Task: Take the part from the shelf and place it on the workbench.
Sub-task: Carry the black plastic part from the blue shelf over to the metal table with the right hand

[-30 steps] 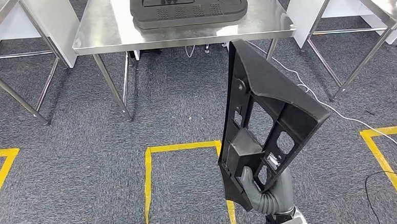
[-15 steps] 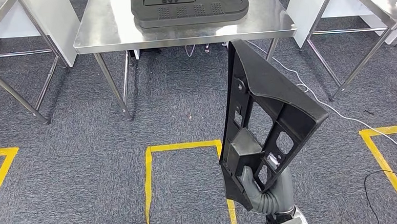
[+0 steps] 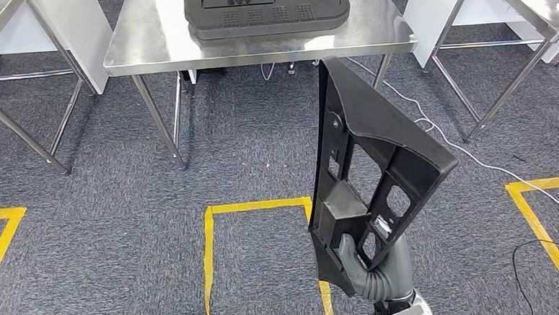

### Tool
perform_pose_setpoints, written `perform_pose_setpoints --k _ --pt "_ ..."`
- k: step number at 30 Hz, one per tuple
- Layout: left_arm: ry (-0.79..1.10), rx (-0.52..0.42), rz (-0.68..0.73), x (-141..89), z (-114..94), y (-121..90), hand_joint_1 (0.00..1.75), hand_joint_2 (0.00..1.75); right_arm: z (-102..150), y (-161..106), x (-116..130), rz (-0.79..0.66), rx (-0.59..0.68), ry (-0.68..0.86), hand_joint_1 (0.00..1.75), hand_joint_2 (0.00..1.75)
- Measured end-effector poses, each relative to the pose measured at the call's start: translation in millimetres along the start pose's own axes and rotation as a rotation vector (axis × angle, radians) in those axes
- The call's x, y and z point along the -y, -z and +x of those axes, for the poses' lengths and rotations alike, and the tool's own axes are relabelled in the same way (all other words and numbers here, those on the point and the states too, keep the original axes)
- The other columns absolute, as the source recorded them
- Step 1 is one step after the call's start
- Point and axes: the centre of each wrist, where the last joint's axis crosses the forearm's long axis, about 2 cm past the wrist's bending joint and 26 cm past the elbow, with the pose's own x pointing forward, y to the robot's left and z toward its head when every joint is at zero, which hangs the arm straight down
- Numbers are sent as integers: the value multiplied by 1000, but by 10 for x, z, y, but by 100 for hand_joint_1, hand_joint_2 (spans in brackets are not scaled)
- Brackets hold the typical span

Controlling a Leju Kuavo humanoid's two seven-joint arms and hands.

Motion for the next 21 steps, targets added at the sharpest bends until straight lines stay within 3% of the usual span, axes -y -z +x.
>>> perform_pose_setpoints --k 21 --pt "1 2 0 -31 0 8 0 175 -13 -1 -21 12 -4 5 175 175"
